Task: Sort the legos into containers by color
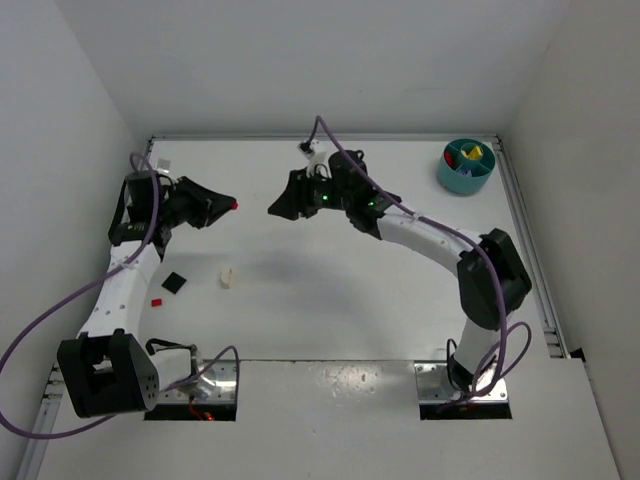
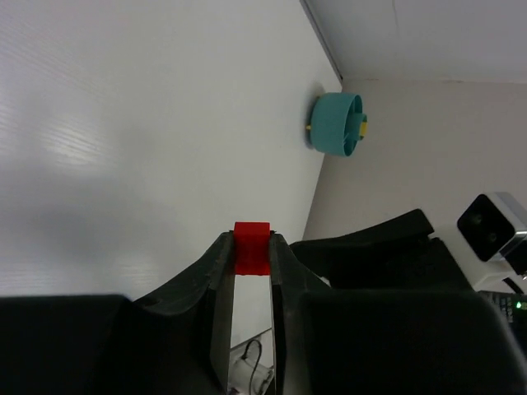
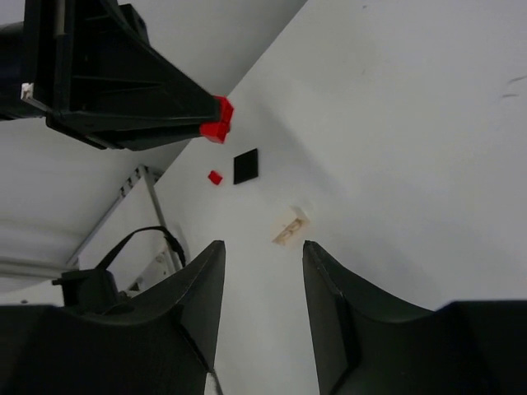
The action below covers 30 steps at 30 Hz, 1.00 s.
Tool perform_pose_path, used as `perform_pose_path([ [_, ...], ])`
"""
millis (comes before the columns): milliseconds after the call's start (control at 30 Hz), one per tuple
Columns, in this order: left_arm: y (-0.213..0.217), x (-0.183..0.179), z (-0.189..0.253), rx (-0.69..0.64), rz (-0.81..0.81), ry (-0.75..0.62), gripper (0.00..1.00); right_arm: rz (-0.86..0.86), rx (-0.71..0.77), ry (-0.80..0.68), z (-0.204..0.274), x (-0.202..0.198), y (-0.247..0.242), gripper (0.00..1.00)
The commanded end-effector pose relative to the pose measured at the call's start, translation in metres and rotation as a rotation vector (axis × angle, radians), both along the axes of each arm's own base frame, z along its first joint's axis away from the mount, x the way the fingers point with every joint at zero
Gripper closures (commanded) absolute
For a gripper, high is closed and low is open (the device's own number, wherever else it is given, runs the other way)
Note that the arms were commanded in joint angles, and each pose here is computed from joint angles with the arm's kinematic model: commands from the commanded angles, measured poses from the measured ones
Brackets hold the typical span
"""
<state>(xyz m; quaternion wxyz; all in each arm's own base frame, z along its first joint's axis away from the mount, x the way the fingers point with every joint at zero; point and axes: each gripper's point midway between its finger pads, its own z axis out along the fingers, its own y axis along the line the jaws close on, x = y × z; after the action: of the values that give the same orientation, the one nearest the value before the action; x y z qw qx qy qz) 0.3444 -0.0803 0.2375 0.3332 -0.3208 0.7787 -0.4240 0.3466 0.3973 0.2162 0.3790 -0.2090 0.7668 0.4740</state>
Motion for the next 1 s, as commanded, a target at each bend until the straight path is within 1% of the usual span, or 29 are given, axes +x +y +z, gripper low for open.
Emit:
perform_pose_path([
  [0, -0.007, 0.000, 0.021, -0.097, 0.029, -0.008, 0.92, -0.014, 0.110, -0.031, 0.041, 0.006, 0.031, 0.58],
  [100, -0.010, -0.004, 0.015, -0.123, 0.018, 0.020, 0.92, -0.033, 0.112, 0.034, 0.031, 0.005, 0.043, 0.58],
  [133, -0.011, -0.006, 0.013, -0.124, 0.018, 0.023, 0.92, -0.044, 0.137, 0.076, 0.034, 0.007, 0.047, 0.57],
  [167, -0.014, -0.007, 0.013, -0.124, 0.009, 0.024, 0.92, -0.049, 0.134, 0.104, 0.026, 0.009, 0.050, 0.57],
  [200, -0.014, -0.011, 0.006, -0.125, 0.010, 0.036, 0.92, -0.042, 0.141, 0.111, 0.027, 0.007, 0.055, 0.57],
  [300, -0.015, -0.014, -0.003, -0.152, 0.024, 0.066, 0.92, -0.043, 0.132, 0.117, 0.023, 0.009, 0.062, 0.55],
  [333, -0.017, -0.015, 0.002, -0.155, 0.012, 0.045, 0.92, -0.044, 0.139, 0.107, 0.028, 0.008, 0.066, 0.55],
  [367, -0.017, -0.017, -0.003, -0.166, 0.018, 0.066, 0.92, -0.045, 0.129, 0.116, 0.021, 0.009, 0.067, 0.55],
  [467, -0.020, -0.020, -0.005, -0.166, 0.008, 0.067, 0.92, -0.046, 0.128, 0.117, 0.019, 0.011, 0.069, 0.55],
  [567, -0.021, -0.021, -0.002, -0.172, 0.011, 0.062, 0.92, -0.007, 0.129, 0.123, 0.016, 0.000, 0.077, 0.55],
  [733, -0.021, -0.022, -0.004, -0.172, 0.011, 0.062, 0.92, 0.021, 0.109, 0.150, 0.005, -0.015, 0.075, 0.55],
  [867, -0.021, -0.021, -0.005, -0.179, 0.014, 0.057, 0.92, 0.039, 0.108, 0.154, 0.003, -0.024, 0.075, 0.55],
  [967, -0.021, -0.021, -0.005, -0.179, 0.014, 0.057, 0.92, 0.042, 0.111, 0.139, 0.007, -0.023, 0.076, 0.55],
])
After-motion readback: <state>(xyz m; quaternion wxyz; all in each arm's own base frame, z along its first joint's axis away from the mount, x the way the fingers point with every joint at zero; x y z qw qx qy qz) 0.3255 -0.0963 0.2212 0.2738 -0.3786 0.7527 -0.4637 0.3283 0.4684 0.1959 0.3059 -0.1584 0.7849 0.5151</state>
